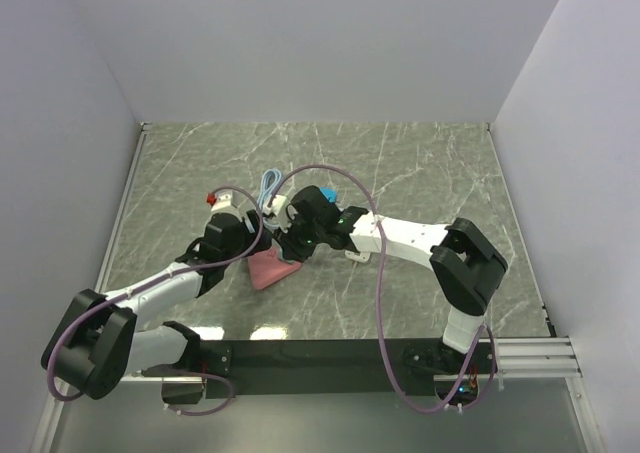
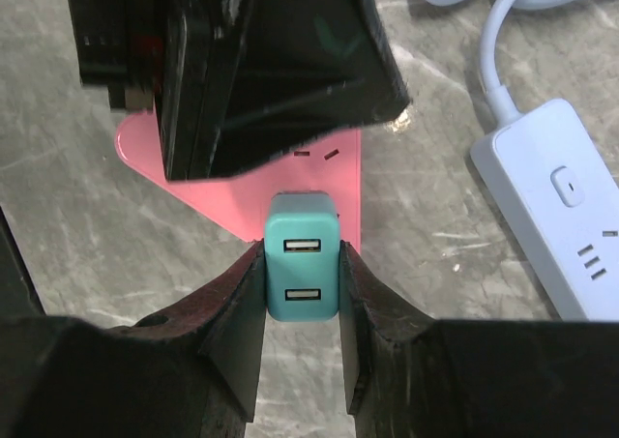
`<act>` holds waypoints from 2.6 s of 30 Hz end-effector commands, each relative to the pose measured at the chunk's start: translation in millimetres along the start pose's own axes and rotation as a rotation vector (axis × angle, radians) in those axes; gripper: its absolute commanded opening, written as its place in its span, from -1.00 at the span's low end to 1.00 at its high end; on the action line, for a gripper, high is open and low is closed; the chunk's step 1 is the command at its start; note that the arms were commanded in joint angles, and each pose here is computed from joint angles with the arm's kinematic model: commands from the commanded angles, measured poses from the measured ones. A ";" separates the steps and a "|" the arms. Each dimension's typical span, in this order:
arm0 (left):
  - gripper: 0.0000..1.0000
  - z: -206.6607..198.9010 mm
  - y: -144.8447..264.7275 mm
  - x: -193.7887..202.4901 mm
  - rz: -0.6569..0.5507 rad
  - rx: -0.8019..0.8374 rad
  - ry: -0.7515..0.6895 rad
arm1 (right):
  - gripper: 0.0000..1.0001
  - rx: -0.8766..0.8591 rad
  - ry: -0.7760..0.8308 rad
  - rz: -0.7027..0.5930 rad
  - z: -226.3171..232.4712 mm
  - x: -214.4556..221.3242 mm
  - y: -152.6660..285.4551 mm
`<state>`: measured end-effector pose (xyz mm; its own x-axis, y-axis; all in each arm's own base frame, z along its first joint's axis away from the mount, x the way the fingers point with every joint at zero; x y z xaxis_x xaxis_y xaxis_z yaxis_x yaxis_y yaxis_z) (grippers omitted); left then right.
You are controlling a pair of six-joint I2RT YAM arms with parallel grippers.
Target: Insert the plug
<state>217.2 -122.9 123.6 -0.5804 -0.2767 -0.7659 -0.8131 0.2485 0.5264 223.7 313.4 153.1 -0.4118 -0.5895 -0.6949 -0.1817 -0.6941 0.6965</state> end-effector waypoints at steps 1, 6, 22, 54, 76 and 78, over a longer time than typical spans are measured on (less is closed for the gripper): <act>0.59 -2.1 2.3 3.8 -0.016 0.001 0.026 | -1.00 0.016 -0.057 0.156 6.2 42.0 -14.5; 0.59 -3.2 3.6 19.0 0.019 0.008 0.028 | -1.00 0.038 -0.081 0.173 8.6 50.2 -18.3; 0.59 -8.6 6.9 31.6 0.032 0.002 0.017 | -1.00 0.044 -0.125 0.269 12.5 72.3 -36.9; 0.94 -21.0 22.2 1.8 -0.140 -0.038 0.059 | -1.00 0.370 -0.290 0.275 -4.2 67.5 -11.9; 0.80 -16.0 9.1 39.3 -0.007 0.050 0.106 | -1.00 0.495 -0.433 0.278 -15.9 84.2 5.3; 0.72 -16.6 9.7 42.3 0.008 0.069 0.118 | -1.00 0.497 -0.439 0.275 -16.5 84.4 6.0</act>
<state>183.8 -139.1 97.9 -0.5907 -0.3438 -0.7300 -0.8067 0.2315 0.5438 216.1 304.5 142.9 -0.7008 -0.3171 -0.6390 -0.4418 -0.5103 0.7378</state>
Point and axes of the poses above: each gripper's point midway between its finger pads, its own y axis back along the fingers, its own z axis along the line the jaws close on, x = y × z, the point moved 10 cm from there along y, back along the fingers, and after that the axes turned 6 degrees about -y, right-handed, at the moved point
